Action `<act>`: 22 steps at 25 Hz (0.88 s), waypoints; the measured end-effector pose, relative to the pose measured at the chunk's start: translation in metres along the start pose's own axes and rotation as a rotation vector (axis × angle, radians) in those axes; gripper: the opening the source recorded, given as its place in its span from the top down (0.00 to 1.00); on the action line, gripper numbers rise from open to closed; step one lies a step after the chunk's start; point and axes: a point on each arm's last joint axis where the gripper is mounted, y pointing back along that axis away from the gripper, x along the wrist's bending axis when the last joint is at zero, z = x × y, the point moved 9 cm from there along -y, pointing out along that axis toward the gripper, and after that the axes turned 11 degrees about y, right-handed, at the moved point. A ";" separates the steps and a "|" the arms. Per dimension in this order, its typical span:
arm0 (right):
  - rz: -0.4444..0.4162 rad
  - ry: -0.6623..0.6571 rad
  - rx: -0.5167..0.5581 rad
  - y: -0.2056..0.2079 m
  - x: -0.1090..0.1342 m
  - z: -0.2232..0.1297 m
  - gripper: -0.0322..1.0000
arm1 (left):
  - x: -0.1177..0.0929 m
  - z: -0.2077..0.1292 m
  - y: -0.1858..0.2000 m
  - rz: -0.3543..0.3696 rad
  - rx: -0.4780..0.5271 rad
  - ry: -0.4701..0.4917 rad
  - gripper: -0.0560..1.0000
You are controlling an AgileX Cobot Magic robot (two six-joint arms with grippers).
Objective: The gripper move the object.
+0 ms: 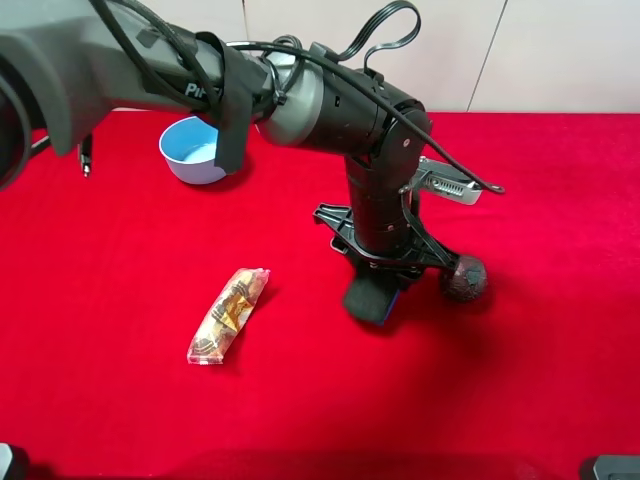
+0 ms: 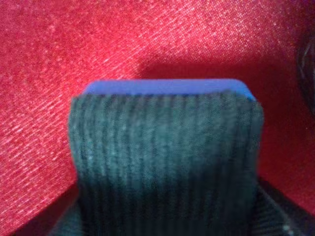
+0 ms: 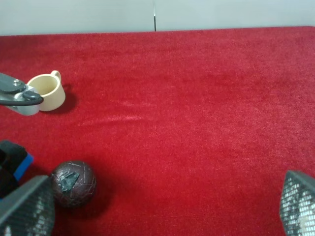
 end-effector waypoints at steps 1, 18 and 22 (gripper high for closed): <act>0.000 0.000 0.000 0.000 0.000 0.000 0.30 | 0.000 0.000 0.000 0.000 0.000 0.000 0.35; 0.000 0.000 0.000 0.000 0.000 0.000 0.30 | -0.001 0.002 0.017 0.007 0.006 -0.004 0.15; 0.000 0.000 0.000 0.000 0.000 0.000 0.30 | -0.002 0.002 0.029 0.022 0.029 -0.004 0.15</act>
